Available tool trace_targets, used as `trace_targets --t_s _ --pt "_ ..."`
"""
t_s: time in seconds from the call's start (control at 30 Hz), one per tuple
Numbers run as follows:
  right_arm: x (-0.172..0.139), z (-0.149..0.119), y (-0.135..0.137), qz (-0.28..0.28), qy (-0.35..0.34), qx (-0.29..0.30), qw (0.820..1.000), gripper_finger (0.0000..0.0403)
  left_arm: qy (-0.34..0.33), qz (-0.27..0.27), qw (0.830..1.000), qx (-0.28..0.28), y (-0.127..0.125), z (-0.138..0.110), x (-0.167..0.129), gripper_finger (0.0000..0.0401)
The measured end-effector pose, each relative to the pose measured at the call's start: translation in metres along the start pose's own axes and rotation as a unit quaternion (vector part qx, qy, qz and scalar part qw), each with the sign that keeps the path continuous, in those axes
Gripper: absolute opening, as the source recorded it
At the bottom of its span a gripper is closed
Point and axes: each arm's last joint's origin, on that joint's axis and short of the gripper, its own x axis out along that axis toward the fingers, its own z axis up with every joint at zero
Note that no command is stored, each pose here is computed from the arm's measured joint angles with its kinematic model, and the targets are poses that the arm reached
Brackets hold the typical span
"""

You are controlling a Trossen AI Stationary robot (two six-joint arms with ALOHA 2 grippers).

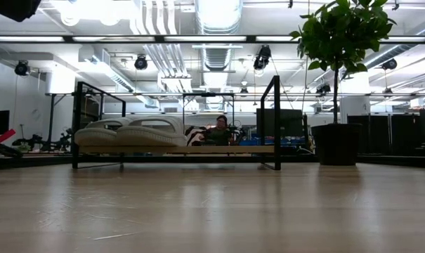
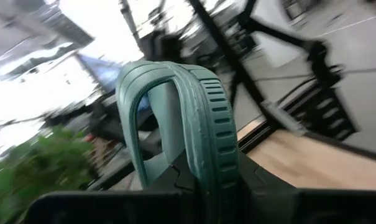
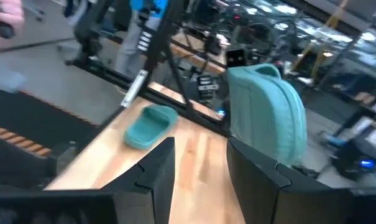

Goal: Pick and place slides into the shelf
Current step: Put the right green slide on the shelf

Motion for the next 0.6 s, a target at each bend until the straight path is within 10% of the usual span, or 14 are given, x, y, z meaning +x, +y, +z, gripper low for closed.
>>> trace_targets --t_s 0.17,0.37,0.6 --pt "0.002 0.006 0.008 0.106 -0.038 0.033 0.993 0.0137 -0.048 -0.069 0.996 0.0 -0.005 0.003 -0.001 0.0017" --pt "0.015 0.007 0.028 0.129 -0.072 -0.089 0.985 0.0154 -0.04 -0.062 0.997 0.001 -0.004 0.002 -0.001 0.0017" --pt "0.039 0.009 0.046 -0.029 0.003 -0.176 0.984 0.0251 -0.044 -0.07 0.997 0.0 -0.005 0.002 -0.001 0.0017"
